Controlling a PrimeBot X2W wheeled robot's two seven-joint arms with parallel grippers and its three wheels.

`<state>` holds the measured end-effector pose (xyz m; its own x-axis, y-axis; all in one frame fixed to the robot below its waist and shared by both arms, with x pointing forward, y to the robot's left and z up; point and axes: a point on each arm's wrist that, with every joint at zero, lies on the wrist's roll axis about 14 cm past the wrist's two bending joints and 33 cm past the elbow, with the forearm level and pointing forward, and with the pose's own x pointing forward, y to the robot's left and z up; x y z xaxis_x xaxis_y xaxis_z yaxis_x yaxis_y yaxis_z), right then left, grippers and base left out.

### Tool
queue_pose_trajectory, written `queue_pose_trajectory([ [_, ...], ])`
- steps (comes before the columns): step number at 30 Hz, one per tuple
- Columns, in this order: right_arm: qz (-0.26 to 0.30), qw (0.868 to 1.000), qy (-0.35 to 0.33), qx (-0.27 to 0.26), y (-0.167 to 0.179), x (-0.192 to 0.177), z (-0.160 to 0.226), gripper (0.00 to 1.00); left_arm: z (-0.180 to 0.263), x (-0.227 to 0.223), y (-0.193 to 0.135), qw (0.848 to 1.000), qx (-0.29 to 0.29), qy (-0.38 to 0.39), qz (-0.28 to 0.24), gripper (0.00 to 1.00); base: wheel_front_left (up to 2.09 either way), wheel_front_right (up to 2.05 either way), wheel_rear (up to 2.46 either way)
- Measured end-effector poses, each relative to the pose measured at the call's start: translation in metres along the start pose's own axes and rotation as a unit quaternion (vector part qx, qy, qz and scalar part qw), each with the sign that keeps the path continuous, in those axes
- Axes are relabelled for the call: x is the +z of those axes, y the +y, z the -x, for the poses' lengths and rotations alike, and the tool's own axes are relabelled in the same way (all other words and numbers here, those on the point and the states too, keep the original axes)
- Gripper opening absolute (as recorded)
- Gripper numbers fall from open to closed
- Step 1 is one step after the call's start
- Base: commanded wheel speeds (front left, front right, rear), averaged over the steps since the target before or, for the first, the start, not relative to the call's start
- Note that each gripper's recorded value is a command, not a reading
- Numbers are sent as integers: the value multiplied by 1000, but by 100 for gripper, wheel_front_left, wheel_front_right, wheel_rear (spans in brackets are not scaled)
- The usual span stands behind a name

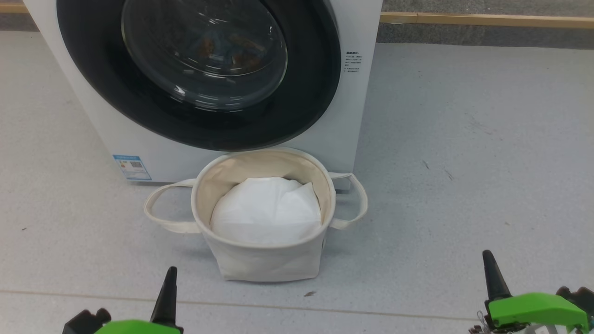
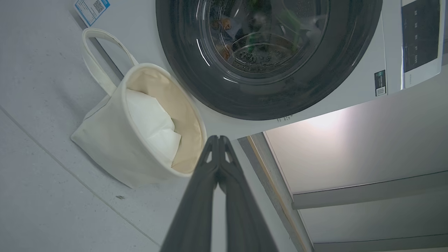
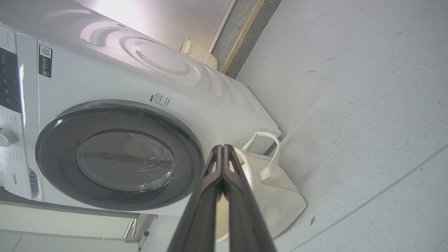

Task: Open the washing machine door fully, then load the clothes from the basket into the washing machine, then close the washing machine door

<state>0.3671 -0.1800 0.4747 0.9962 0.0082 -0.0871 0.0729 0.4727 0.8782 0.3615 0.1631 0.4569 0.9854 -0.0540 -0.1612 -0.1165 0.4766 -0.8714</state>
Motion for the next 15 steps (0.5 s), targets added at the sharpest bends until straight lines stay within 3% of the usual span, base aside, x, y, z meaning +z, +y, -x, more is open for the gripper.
queue_pose_trajectory([
  [15,-83,997,-6,-5,-3,8,-3,0,-4,9,-1,997,-2,-6,83,0,0,0,0],
])
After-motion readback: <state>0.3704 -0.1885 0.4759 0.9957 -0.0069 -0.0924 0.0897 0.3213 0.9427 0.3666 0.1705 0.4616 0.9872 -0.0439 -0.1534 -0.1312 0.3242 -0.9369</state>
